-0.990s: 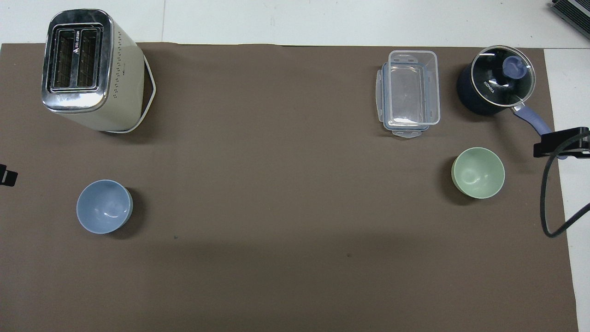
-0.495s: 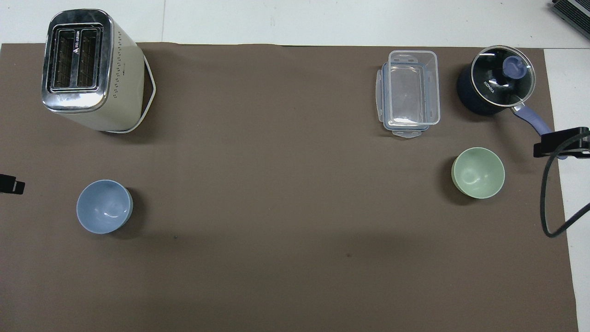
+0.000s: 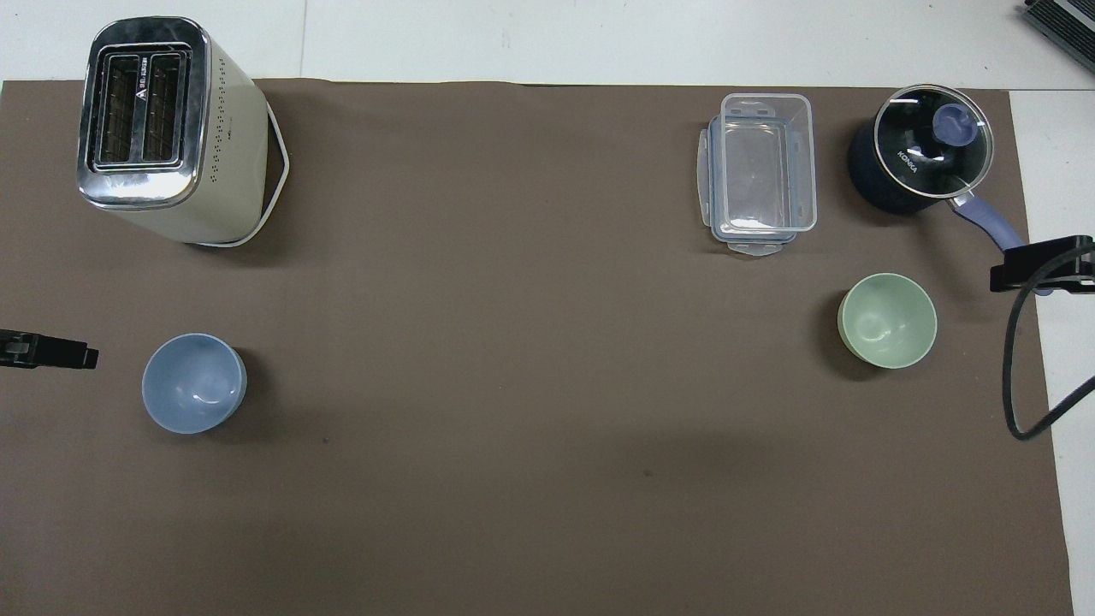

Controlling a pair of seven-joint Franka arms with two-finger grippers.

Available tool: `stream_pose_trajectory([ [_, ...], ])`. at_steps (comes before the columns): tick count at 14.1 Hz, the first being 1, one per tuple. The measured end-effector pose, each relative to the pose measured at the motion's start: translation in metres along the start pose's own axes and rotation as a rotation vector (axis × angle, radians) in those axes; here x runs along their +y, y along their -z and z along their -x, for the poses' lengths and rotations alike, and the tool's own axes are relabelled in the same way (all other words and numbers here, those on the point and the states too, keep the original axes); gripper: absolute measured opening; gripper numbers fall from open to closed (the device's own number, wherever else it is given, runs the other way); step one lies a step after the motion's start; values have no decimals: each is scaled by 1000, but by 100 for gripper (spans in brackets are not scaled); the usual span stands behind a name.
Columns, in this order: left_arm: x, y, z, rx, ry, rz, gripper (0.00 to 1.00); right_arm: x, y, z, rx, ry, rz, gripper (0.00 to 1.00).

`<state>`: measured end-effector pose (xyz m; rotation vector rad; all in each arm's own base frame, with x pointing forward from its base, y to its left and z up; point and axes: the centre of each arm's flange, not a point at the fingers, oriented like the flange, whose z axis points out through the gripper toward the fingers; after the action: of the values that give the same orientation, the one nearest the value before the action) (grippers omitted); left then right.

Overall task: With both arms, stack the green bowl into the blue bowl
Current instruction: 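Reach the left gripper to the blue bowl rim and grasp it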

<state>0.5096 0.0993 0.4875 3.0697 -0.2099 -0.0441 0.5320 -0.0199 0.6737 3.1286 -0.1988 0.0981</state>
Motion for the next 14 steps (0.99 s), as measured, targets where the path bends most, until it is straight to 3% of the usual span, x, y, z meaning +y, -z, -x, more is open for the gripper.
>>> stream_pose_trajectory([
  [14,-10,-117,19,58,89,77,100,0,0,0,0,0,0,100],
])
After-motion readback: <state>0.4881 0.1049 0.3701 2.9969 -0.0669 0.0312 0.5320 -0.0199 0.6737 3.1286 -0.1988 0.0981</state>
